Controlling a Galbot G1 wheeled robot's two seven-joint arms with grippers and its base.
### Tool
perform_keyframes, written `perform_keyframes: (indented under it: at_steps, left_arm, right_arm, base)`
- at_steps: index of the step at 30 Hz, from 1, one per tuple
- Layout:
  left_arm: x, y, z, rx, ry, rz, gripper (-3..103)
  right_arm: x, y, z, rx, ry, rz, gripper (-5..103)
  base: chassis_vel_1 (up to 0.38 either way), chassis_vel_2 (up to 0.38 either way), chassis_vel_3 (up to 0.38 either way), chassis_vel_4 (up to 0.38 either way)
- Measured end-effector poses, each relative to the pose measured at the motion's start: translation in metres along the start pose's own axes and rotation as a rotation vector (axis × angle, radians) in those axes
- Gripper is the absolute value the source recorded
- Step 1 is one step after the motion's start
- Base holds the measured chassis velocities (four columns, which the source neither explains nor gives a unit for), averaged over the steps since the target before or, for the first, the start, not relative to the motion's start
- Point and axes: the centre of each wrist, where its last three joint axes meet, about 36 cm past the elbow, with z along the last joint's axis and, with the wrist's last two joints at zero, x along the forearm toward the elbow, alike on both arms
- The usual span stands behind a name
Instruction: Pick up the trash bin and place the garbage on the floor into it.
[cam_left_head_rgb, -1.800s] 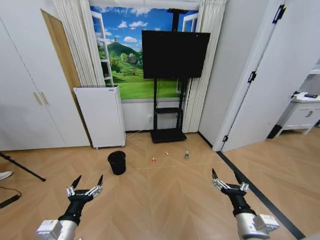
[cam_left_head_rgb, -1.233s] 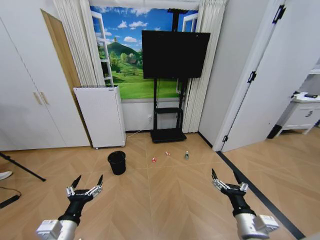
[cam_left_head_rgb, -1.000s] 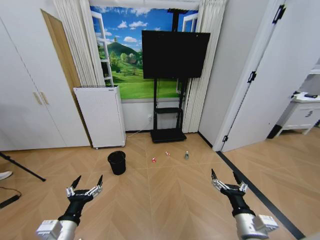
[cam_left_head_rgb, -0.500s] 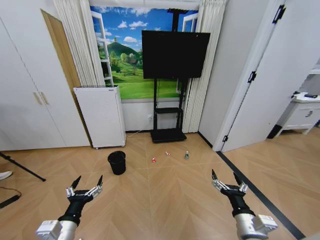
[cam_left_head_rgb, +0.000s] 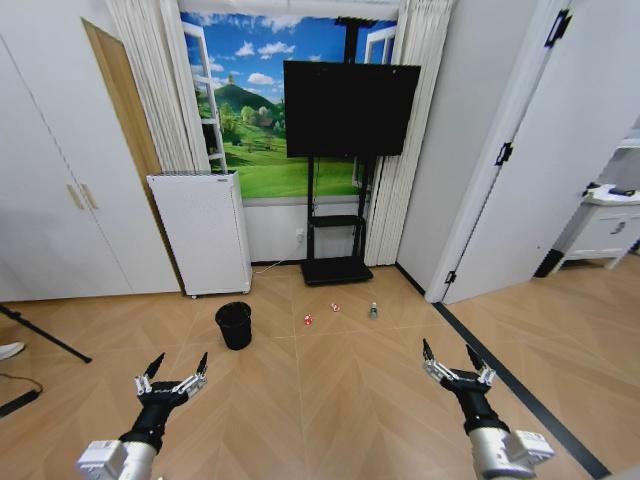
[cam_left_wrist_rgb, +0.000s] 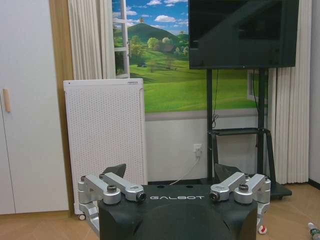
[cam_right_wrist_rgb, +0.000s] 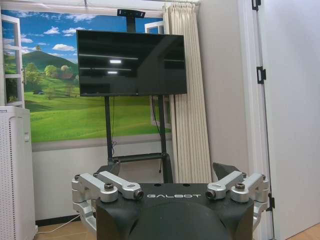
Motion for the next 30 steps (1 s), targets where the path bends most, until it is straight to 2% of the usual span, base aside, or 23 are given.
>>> perform_keyframes:
  at_steps: [15, 30]
  left_arm:
    - [0.0032, -0.0017, -0.0033, 0.001, -0.006, -0.010, 97]
    - [0.0039, -0.0027, -0.0029, 0.000, -0.008, -0.013, 97]
  right_arm:
    - [-0.0031, 0.0016, -0.0003, -0.007, 0.022, -0.014, 100]
    - [-0.0027, 0.0004, 0.0014, -0.006, 0.019, -0.013, 100]
  base:
    - [-0.013, 0.015, 0.013, -0.013]
    - [-0.255, 0.253, 0.244, -0.250]
